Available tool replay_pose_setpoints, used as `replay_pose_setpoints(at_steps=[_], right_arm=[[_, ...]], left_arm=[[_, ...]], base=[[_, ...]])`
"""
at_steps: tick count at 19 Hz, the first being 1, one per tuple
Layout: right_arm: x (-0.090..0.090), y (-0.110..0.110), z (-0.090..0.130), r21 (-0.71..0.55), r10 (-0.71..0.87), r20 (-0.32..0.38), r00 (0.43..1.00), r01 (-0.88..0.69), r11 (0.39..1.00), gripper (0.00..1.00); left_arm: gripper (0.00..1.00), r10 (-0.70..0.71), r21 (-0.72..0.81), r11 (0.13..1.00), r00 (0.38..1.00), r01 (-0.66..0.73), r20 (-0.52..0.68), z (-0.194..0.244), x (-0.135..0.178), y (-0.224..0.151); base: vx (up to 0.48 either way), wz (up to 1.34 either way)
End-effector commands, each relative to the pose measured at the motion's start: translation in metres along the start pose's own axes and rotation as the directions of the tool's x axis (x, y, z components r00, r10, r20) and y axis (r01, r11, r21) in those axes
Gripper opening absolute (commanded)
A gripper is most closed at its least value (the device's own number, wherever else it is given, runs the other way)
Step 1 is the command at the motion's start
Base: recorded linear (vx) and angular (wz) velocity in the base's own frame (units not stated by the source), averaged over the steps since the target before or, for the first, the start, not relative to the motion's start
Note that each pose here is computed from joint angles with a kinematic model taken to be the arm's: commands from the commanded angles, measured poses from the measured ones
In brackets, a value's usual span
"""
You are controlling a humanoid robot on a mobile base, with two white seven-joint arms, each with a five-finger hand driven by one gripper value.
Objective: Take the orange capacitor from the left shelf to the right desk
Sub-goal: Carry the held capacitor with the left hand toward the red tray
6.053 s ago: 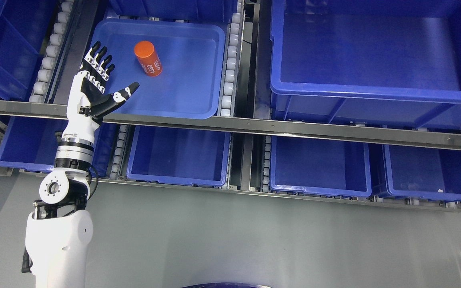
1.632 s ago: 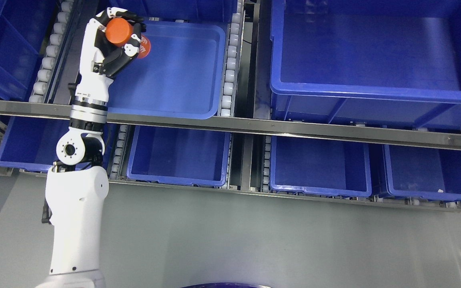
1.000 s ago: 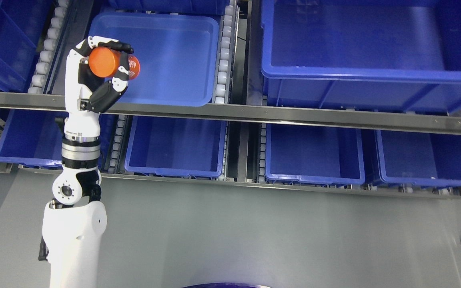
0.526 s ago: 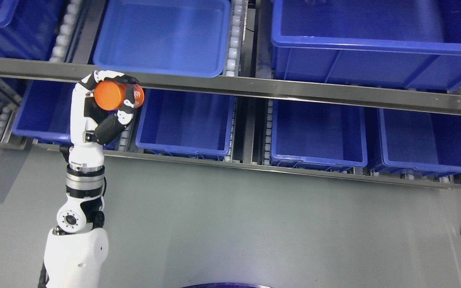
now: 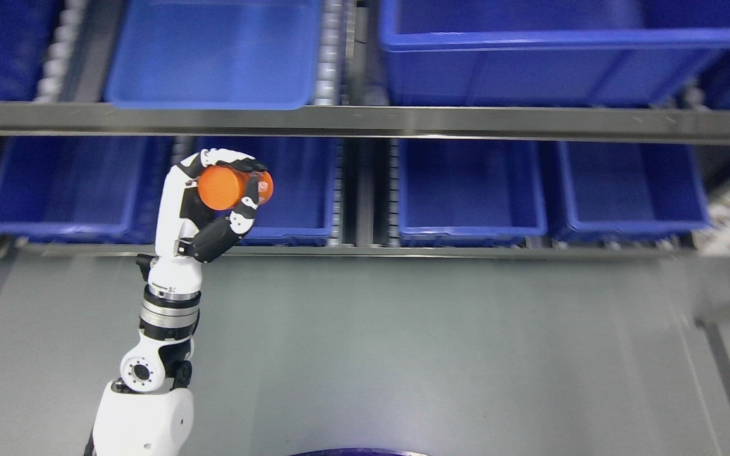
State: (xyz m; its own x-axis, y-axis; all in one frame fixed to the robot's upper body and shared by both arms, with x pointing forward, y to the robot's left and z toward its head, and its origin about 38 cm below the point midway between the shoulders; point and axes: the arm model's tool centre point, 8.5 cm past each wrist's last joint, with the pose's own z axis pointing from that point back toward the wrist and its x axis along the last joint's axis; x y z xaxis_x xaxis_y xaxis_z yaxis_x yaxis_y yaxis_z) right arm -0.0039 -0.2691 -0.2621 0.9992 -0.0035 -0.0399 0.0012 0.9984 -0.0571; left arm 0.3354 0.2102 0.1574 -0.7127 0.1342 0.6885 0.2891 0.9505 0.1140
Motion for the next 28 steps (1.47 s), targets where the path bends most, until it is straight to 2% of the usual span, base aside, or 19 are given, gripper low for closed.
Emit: replay_pose_setpoints(at_steps=[1,10,13,17,20,28], right_arm=[[-0.014,-0.011,0.000,-0.017,-0.011,-0.010,1.000,0.011,1.000,1.00],[-0.014,-0.011,0.000,-0.017,-0.011,-0.010,1.000,0.011,1.000,1.00],[-0.014,-0.011,0.000,-0.017,-0.011,-0.010,1.000,0.011,1.000,1.00],[-0.014,-0.011,0.000,-0.017,-0.011,-0.010,1.000,0.011,1.000,1.00],[-0.014,-0.011,0.000,-0.017,-0.011,-0.010,1.000,0.011,1.000,1.00],[-0.014,-0.011,0.000,-0.017,-0.011,-0.010,1.000,0.011,1.000,1.00]], left_arm=[[0.01,0.122,-0.116,0.985,0.992,-0.126,-0.045,0.009,-0.005,-0.055],[0.01,0.170,-0.151,0.971,0.980,-0.184,-0.102,0.006,-0.012,-0.074],[0.01,0.162,-0.173,0.969,0.981,-0.179,-0.106,-0.020,-0.016,-0.069],[0.01,0.154,-0.229,0.957,0.980,-0.179,-0.125,-0.078,-0.019,-0.065],[0.01,0.173,-0.285,0.933,0.969,-0.218,-0.173,-0.099,-0.020,-0.084],[0.02,0.214,-0.423,0.865,0.961,-0.269,-0.175,-0.133,-0.008,-0.131]], base=[[-0.033,-1.01],[0.009,-1.32],[0.155,-1.05],[0.233,-0.66],[0.266,-0.51],[0.382,-0.34]])
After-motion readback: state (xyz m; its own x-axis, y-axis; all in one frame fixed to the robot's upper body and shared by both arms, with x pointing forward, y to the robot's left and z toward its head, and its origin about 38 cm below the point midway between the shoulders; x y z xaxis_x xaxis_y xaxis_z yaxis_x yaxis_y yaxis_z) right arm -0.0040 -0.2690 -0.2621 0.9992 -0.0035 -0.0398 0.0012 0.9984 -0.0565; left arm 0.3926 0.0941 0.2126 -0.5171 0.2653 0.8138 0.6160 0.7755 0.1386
